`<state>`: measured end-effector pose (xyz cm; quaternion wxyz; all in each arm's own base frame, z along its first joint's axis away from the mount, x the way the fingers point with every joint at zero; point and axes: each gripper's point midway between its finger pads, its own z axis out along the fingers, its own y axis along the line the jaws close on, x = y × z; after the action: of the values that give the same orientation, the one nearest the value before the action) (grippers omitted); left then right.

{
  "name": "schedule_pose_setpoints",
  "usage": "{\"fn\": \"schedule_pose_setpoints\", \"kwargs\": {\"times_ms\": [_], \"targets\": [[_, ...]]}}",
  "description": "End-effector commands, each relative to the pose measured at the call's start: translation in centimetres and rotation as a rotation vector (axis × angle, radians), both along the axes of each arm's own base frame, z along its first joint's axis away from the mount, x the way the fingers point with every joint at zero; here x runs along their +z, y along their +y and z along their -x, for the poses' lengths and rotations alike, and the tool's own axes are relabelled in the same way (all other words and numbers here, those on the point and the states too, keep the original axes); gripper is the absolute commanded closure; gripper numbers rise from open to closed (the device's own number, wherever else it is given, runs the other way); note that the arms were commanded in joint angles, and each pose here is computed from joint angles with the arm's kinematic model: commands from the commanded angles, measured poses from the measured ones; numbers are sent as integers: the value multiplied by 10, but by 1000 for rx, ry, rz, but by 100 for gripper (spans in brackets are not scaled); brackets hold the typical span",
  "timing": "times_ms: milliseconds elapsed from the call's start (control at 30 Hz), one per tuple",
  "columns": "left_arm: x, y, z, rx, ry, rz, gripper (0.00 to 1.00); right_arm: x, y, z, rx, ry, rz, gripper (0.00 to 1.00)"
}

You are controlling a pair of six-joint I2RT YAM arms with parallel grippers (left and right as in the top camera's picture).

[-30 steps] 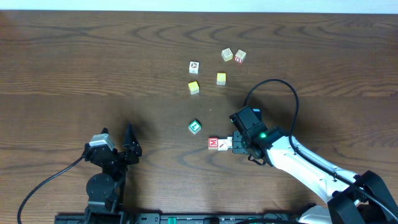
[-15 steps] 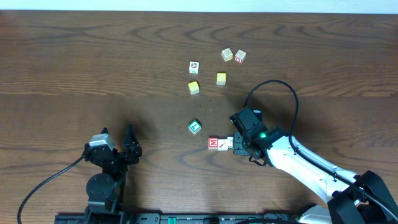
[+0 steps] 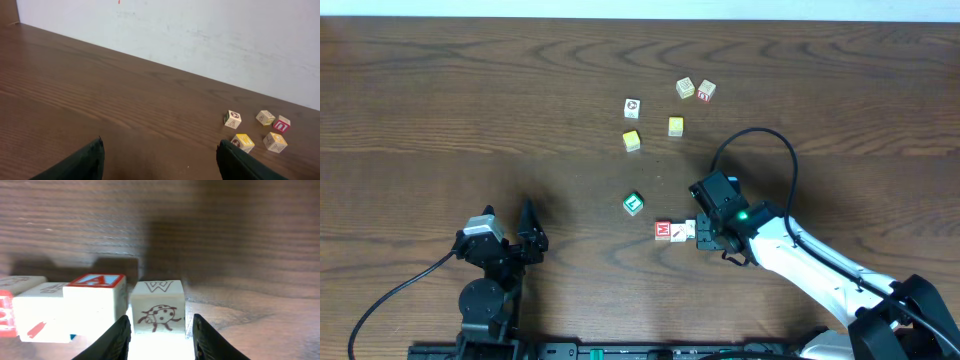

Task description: Lift 5 blocks

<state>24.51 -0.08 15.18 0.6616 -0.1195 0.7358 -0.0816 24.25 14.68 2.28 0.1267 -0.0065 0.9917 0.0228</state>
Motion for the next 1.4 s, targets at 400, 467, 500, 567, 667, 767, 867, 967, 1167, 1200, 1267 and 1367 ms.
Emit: {"fn": "schedule_pose_setpoints", "kwargs": {"times_ms": [400, 467, 500, 567, 667, 767, 867, 967, 1167, 1200, 1267, 1367], "targets": [[-19, 3, 1, 15, 60, -10, 28, 52, 19, -33, 51, -63, -24, 74], [-19, 3, 1, 15, 60, -10, 28, 57, 18, -39, 47, -81, -29, 75], [-19, 3, 1, 15, 60, -10, 28, 58, 18, -41, 49, -87, -31, 77], [-19, 3, 1, 15, 60, -10, 28, 57, 17, -39, 52, -72, -33, 92], [-19, 3, 1, 15, 60, -10, 28, 52, 18, -23, 74, -13, -27, 99], [-19, 3, 1, 15, 60, -10, 28, 50, 25, -10, 117, 15, -10, 99], [-19, 3, 1, 15, 60, -10, 28, 48, 33, 9, 150, 56, 5, 99], [-19, 3, 1, 15, 60, -10, 28, 46, 41, 23, 156, 79, 12, 99], [-19, 3, 1, 15, 60, -10, 28, 41, 55, 37, 145, 75, 5, 99], [-19, 3, 1, 15, 60, -10, 28, 38, 56, 39, 141, 74, 1, 99], [-19, 3, 1, 15, 60, -10, 28, 32, 57, 41, 134, 71, -6, 99], [-19, 3, 1, 15, 60, -10, 28, 21, 58, 42, 139, 59, -18, 99]]}}
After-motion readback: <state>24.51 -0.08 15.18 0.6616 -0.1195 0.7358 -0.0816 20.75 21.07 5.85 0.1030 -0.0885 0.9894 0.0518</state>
